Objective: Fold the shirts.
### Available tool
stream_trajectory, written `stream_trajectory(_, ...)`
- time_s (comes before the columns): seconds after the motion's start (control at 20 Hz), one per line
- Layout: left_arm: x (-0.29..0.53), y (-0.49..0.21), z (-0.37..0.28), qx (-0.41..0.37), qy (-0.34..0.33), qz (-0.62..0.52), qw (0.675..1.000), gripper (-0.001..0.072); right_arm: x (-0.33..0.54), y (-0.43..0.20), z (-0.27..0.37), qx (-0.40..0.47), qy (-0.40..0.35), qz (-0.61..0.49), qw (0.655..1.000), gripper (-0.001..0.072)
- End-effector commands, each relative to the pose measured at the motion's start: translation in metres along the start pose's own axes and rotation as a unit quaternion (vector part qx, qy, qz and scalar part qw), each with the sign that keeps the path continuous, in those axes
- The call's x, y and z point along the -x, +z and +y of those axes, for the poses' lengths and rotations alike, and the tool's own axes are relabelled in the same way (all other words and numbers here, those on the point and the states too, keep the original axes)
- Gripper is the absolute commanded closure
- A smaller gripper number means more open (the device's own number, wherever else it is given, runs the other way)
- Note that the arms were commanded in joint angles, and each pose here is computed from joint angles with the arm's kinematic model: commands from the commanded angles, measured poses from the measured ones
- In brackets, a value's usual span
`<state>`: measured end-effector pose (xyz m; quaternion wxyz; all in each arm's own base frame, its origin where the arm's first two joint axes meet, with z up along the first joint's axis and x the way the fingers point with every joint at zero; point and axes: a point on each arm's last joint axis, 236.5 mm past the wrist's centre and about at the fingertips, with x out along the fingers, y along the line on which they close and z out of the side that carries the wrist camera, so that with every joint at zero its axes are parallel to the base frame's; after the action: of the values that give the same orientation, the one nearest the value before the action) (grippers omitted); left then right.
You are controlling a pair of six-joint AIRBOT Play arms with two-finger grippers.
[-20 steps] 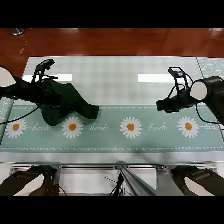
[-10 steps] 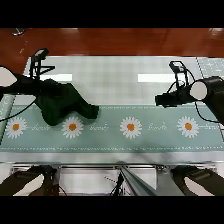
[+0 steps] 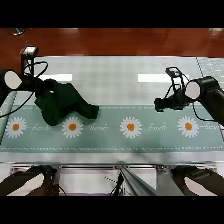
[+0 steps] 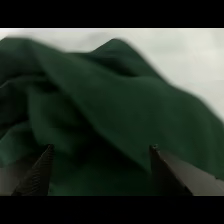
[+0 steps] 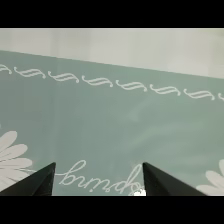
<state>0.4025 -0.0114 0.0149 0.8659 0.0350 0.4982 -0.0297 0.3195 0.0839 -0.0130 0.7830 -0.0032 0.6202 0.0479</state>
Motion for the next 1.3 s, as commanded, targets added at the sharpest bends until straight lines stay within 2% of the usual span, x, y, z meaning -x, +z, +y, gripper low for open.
stream_trajectory(0.0,-0.04,-0.051,0.028,0.061,0.027,0.089,0.994,0.0006,-0.002,-0.004,0.009,-0.011,0.019,0.01,1.0,0.0086)
stream_trajectory(0.25,-0.077,-0.093,-0.032,0.115,-0.088,0.182,0.973,0.0011,-0.002,0.0,0.013,-0.014,0.027,0.002,1.0,0.0086)
stream_trajectory(0.3,-0.078,-0.092,-0.042,0.122,-0.108,0.185,0.969,0.0177,-0.002,0.0,0.013,-0.014,0.027,0.002,1.0,0.0087)
stream_trajectory(0.35,-0.075,-0.09,-0.05,0.113,-0.127,0.183,0.968,0.064,-0.001,0.0,0.013,-0.014,0.027,0.002,1.0,0.0087)
stream_trajectory(0.4,-0.069,-0.083,-0.057,0.095,-0.149,0.174,0.969,0.0678,0.0,0.0,0.013,-0.013,0.027,0.001,1.0,0.0087)
stream_trajectory(0.55,-0.033,-0.029,-0.068,0.079,-0.181,0.102,0.975,0.0678,0.014,0.004,0.014,-0.012,0.031,-0.022,0.999,0.0087)
stream_trajectory(0.75,0.077,0.076,-0.08,0.042,-0.219,-0.072,0.972,0.0678,0.051,0.009,0.002,-0.012,0.014,-0.077,0.997,0.0087)
stream_trajectory(1.0,0.244,0.148,-0.099,-0.02,-0.241,-0.249,0.938,0.0678,0.118,0.006,0.001,-0.038,0.034,-0.169,0.984,0.0087)
stream_trajectory(1.25,0.369,0.157,-0.131,-0.067,-0.264,-0.363,0.891,0.0679,0.168,-0.013,0.007,-0.043,0.068,-0.225,0.971,0.0103)
